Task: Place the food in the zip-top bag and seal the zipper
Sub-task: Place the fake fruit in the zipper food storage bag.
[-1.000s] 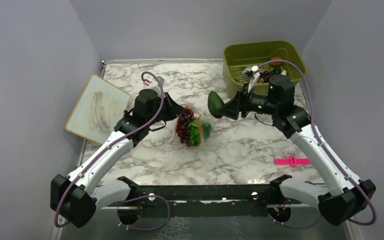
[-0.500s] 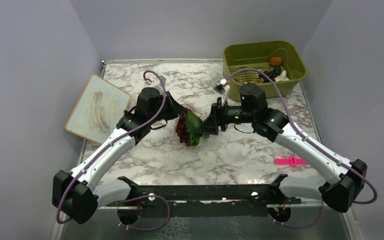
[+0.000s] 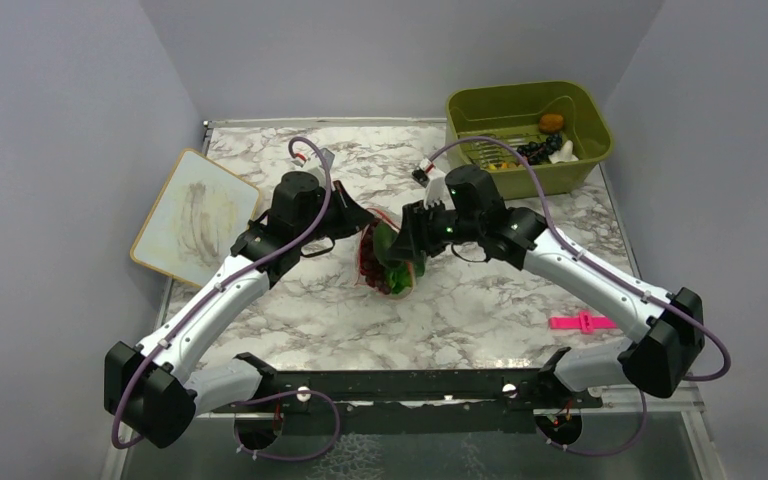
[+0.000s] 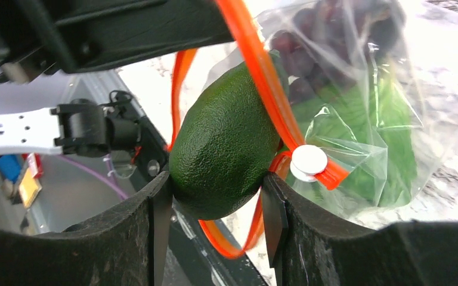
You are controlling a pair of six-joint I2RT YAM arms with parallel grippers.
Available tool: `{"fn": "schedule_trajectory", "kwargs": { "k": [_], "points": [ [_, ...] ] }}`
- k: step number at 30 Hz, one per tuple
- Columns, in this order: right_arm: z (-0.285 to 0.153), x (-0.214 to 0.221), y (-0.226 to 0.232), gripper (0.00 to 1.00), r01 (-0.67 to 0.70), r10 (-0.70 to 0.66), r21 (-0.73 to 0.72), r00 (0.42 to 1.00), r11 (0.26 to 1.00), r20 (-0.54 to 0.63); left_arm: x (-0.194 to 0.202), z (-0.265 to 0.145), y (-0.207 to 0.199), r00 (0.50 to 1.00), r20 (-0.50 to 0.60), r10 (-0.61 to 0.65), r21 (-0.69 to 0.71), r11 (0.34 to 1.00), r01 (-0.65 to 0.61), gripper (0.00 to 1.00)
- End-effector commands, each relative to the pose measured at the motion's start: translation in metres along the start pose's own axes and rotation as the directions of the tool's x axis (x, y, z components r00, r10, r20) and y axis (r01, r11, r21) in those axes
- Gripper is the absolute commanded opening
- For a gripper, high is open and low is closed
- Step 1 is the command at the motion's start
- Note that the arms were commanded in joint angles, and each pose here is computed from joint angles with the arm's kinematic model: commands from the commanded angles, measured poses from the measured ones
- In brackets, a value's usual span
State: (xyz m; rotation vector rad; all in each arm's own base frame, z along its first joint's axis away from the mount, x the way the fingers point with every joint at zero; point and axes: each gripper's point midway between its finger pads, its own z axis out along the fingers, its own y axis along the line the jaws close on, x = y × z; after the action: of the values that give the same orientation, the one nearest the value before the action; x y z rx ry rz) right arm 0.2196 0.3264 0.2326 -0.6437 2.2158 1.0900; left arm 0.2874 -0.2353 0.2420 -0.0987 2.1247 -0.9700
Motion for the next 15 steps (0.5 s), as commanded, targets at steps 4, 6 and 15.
{"fn": "schedule_trajectory", "kwargs": {
  "k": [4,6,15],
  "points": [
    [0.002,-0.017,-0.027,0.26,0.008,-0.012,0.185,1.000,0.983,0.022,-0.015,-0.016,-0.036,0.999,0.029,0.016,0.132,0.991,-0.020,0.00],
    [0.002,-0.021,-0.032,0.26,0.007,-0.015,0.215,0.999,0.977,0.039,-0.014,-0.016,-0.039,1.000,0.020,0.015,0.146,0.989,-0.018,0.00],
    [0.013,-0.022,-0.036,0.28,0.006,-0.012,0.216,1.000,0.976,0.028,-0.007,-0.015,-0.041,1.000,-0.003,-0.006,0.174,0.985,0.006,0.00]
  ]
}}
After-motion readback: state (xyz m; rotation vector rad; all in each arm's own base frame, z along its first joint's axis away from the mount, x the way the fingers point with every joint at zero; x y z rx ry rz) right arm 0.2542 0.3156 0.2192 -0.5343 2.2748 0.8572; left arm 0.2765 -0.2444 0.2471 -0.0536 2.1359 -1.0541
